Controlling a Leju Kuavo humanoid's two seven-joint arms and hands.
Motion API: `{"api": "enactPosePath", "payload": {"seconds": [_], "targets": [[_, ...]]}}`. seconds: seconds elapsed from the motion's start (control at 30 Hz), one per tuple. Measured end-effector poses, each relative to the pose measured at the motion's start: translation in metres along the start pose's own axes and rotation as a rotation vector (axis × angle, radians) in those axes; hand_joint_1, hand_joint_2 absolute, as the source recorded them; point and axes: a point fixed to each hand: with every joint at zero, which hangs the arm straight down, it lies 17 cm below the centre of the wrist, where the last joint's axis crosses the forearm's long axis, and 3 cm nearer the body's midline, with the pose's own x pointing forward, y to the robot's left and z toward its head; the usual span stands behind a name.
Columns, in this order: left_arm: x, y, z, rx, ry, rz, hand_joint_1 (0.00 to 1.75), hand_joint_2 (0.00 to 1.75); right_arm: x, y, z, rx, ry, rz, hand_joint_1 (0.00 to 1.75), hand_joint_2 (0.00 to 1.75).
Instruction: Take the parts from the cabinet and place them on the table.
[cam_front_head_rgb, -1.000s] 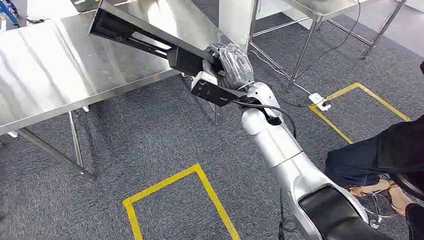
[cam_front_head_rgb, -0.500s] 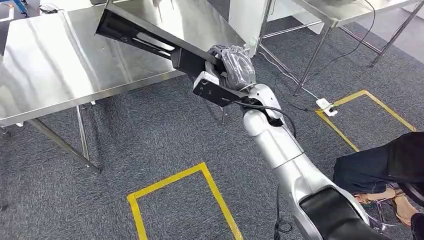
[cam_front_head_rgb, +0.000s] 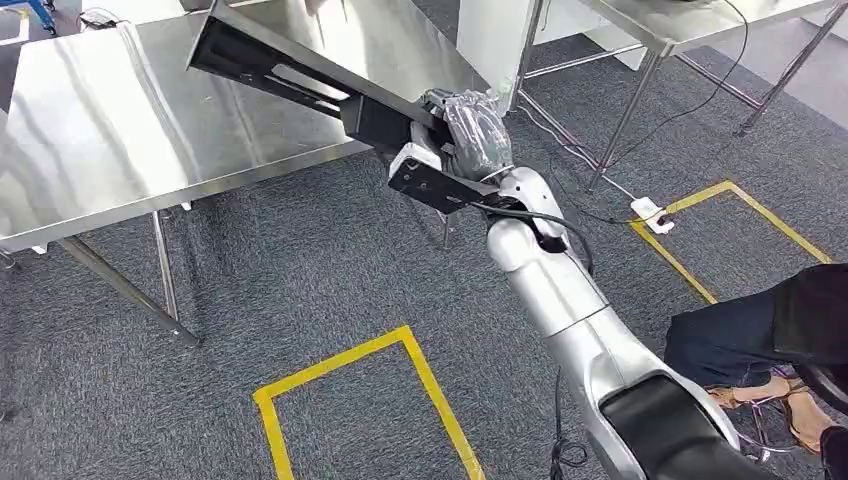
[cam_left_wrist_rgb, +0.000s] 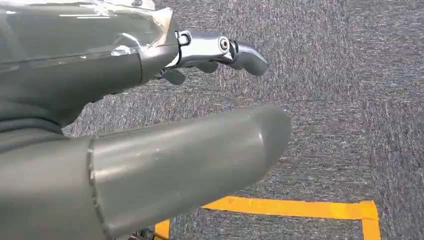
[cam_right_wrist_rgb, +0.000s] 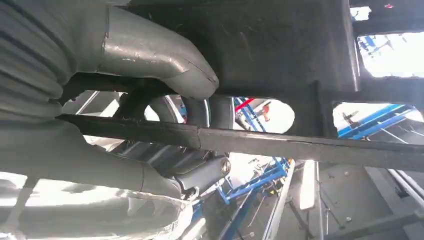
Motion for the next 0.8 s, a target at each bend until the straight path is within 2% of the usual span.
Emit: {"api": "enactPosePath", "payload": {"seconds": [0.8], "targets": [[0.0004, 0.0068, -0.0027, 0.013, 0.0, 0.013, 0.0, 0.0, 0.0018, 0.0093, 0.0001, 0.018, -0.02, 0.035, 1.75, 1.75]]}}
